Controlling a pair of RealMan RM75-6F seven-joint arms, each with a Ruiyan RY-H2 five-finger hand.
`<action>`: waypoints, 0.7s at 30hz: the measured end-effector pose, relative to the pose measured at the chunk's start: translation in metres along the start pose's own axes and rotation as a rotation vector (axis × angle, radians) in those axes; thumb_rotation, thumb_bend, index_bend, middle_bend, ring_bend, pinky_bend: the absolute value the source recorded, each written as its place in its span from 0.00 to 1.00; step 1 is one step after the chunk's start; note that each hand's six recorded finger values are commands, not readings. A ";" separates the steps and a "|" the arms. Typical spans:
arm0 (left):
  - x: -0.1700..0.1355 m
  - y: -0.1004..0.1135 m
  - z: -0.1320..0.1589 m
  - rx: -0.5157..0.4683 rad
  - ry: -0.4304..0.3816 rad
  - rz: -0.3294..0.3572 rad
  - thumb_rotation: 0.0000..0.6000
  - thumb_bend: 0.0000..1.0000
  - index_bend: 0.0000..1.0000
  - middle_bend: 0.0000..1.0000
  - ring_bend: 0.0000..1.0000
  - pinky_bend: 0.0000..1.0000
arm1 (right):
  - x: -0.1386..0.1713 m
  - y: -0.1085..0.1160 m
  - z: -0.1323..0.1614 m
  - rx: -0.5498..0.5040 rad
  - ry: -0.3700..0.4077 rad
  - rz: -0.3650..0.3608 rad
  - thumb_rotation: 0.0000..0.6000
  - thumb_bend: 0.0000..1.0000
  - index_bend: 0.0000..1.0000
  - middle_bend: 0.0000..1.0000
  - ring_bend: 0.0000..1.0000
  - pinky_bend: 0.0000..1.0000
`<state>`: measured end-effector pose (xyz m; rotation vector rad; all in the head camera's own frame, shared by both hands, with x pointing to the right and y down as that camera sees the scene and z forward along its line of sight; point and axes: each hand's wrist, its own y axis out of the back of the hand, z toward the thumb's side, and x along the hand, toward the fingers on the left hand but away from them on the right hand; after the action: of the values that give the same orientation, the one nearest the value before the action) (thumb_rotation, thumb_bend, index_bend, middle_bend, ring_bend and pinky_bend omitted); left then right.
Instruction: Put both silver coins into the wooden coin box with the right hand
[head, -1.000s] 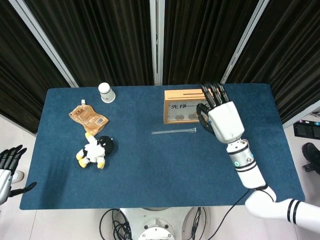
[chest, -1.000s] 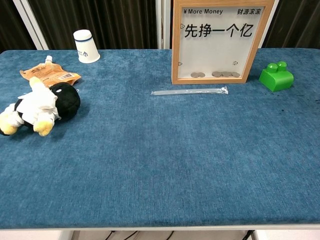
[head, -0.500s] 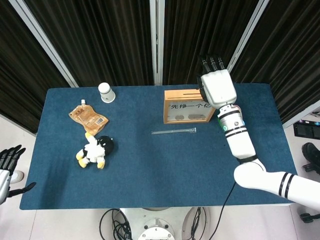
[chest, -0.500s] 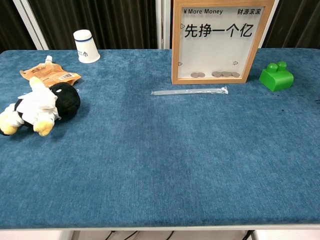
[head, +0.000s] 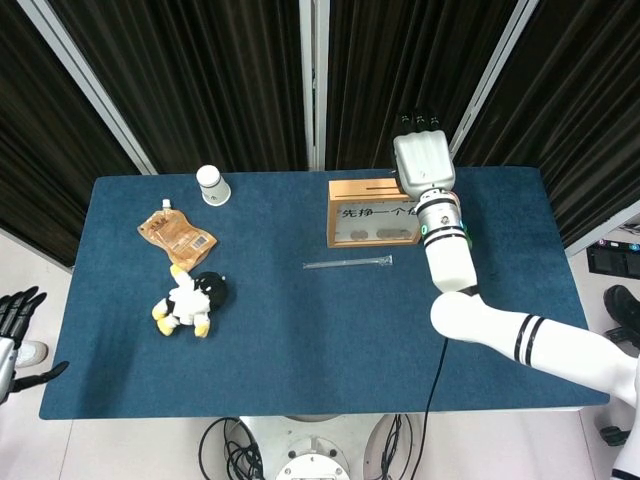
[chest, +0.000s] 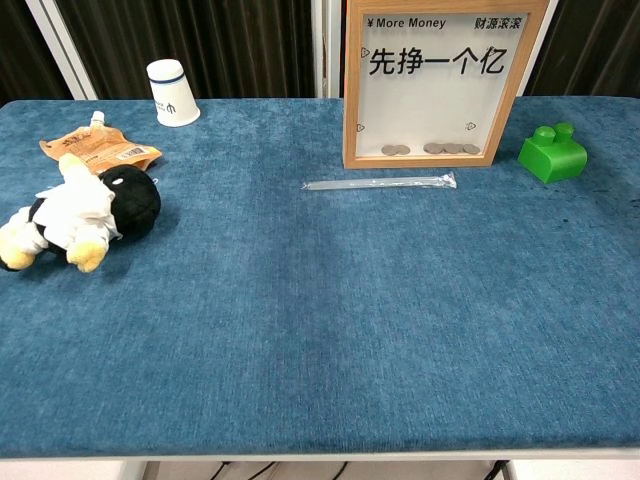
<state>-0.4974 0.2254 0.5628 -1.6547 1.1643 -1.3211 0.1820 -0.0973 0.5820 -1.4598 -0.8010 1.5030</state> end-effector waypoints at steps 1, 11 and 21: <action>0.000 0.000 0.000 -0.001 0.000 0.000 1.00 0.09 0.06 0.01 0.00 0.00 | -0.001 -0.001 0.000 0.003 -0.009 0.011 1.00 0.33 0.82 0.09 0.00 0.00; 0.002 -0.001 -0.001 -0.002 0.003 -0.004 1.00 0.09 0.06 0.01 0.00 0.00 | -0.005 -0.014 0.003 0.051 -0.041 0.094 1.00 0.33 0.84 0.09 0.00 0.00; 0.001 -0.001 -0.002 -0.002 0.006 -0.005 1.00 0.09 0.06 0.01 0.00 0.00 | -0.003 -0.023 0.007 0.061 -0.041 0.139 1.00 0.33 0.84 0.10 0.00 0.00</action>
<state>-0.4996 0.2251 0.5645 -1.6570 1.1664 -1.3296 0.1778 -0.0901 0.6047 -1.4685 -0.6835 1.6521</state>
